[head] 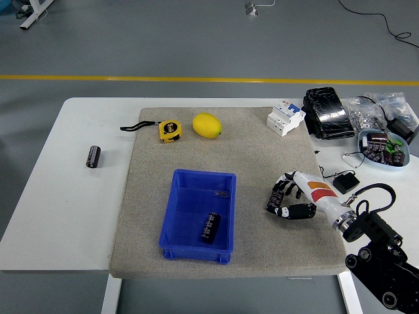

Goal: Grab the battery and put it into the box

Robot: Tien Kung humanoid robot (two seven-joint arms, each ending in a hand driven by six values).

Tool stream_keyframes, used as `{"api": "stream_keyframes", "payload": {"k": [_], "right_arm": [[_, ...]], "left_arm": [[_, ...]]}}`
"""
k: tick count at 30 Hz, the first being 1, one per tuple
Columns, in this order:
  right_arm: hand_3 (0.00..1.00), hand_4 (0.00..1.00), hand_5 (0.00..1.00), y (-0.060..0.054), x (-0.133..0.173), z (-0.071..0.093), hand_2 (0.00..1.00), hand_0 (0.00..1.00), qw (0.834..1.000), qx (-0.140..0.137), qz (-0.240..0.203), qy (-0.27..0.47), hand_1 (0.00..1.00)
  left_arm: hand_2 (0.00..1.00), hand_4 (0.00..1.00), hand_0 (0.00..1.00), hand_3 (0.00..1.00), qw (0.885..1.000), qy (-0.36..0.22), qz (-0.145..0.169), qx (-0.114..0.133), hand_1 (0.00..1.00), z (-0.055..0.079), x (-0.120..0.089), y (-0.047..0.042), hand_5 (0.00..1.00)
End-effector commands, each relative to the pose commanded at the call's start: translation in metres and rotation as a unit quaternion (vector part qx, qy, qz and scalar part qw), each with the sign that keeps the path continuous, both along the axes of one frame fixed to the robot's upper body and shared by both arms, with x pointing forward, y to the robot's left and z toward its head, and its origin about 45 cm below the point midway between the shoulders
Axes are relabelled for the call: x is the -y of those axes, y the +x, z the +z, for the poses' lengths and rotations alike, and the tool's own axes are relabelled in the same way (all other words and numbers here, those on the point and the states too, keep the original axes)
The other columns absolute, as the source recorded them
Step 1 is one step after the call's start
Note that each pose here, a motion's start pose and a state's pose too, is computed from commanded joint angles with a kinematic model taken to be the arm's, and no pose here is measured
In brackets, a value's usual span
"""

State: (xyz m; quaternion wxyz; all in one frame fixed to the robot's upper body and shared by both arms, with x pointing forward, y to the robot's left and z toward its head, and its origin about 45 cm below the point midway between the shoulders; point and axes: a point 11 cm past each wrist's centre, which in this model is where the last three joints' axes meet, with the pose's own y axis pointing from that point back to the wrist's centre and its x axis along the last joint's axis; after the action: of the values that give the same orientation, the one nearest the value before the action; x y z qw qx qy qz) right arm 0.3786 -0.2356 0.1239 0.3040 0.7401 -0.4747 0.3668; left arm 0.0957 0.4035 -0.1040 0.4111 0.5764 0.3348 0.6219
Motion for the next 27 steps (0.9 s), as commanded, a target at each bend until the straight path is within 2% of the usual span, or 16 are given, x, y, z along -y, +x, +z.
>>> {"api": "stream_keyframes", "payload": {"k": [8,12,20,27], "right_arm": [[0.510,0.905,0.219,0.001,0.002,0.001,0.495,0.280,1.000,0.001,-0.002,-0.001,0.418],[0.509,0.893,0.213,0.003,0.000,0.008,0.494,0.281,1.000,0.011,0.001,0.002,0.420],[0.507,0.875,0.198,0.010,-0.019,0.045,0.493,0.283,0.998,0.057,0.025,0.021,0.418],[0.509,0.876,0.198,0.005,-0.051,0.069,0.495,0.286,0.993,0.082,0.072,0.033,0.420]], "left_arm": [[0.714,0.672,0.735,0.629,1.000,0.001,0.000,-0.001,0.677,0.000,-0.001,-0.0007,0.644],[0.714,0.672,0.735,0.629,1.000,0.001,-0.001,0.001,0.677,0.000,0.000,0.0011,0.644],[0.714,0.673,0.736,0.630,1.000,0.000,-0.001,0.003,0.677,0.001,0.000,0.0026,0.645],[0.713,0.672,0.735,0.630,1.000,0.001,0.001,0.003,0.676,0.001,-0.001,0.0014,0.644]]}}
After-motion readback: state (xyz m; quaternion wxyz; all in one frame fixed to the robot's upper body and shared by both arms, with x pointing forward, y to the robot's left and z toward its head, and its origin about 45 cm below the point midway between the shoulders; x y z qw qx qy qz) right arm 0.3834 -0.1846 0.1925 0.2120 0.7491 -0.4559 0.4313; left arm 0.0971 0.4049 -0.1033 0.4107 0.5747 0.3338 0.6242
